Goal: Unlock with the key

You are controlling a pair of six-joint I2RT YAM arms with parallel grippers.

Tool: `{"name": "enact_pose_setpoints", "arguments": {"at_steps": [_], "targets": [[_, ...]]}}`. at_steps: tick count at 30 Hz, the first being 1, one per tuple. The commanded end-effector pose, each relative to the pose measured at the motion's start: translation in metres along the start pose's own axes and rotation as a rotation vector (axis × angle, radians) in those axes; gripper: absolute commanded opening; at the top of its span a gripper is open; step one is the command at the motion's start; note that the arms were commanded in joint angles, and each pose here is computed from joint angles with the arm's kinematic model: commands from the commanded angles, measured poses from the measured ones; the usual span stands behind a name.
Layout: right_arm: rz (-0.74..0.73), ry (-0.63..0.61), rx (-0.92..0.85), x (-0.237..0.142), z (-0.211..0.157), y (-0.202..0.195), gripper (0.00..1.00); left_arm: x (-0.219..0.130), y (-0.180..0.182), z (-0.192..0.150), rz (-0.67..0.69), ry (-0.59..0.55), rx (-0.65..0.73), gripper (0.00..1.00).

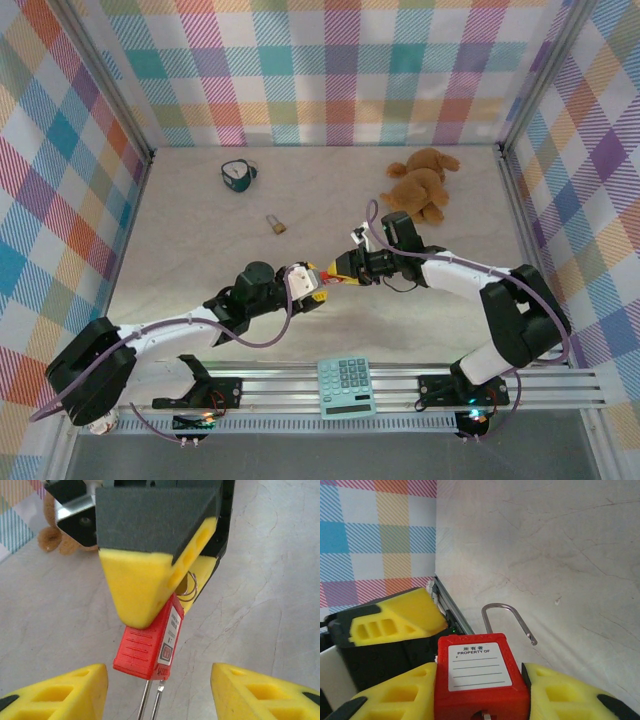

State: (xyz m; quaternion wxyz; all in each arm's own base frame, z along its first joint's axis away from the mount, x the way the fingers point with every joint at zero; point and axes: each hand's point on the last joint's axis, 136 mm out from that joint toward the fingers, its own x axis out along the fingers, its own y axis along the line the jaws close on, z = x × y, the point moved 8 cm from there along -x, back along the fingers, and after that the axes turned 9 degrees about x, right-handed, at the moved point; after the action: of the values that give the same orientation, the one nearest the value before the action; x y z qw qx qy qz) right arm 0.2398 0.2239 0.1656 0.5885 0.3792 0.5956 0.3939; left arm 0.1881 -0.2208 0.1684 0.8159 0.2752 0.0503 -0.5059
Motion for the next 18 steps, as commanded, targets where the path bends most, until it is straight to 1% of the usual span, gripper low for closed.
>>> {"name": "enact_pose_setpoints", "arguments": {"at_steps": [1,7,13,18], "targets": [[0.044,0.023,-0.056,-0.0035,-0.0045,0.0142,0.31,0.0033,0.0075,0.0226,0.017,-0.107,0.039,0.53],[0.048,0.034,-0.056,-0.0022,-0.0066,0.0119,0.31,0.0054,0.0094,0.0247,0.027,-0.119,0.037,0.46],[0.056,0.032,-0.067,-0.0005,-0.0064,0.0146,0.31,0.0061,0.0084,0.0223,0.028,-0.120,0.034,0.33],[0.060,0.031,-0.075,0.0003,-0.0062,0.0168,0.31,0.0048,0.0080,0.0208,0.034,-0.116,0.033,0.19]]}}
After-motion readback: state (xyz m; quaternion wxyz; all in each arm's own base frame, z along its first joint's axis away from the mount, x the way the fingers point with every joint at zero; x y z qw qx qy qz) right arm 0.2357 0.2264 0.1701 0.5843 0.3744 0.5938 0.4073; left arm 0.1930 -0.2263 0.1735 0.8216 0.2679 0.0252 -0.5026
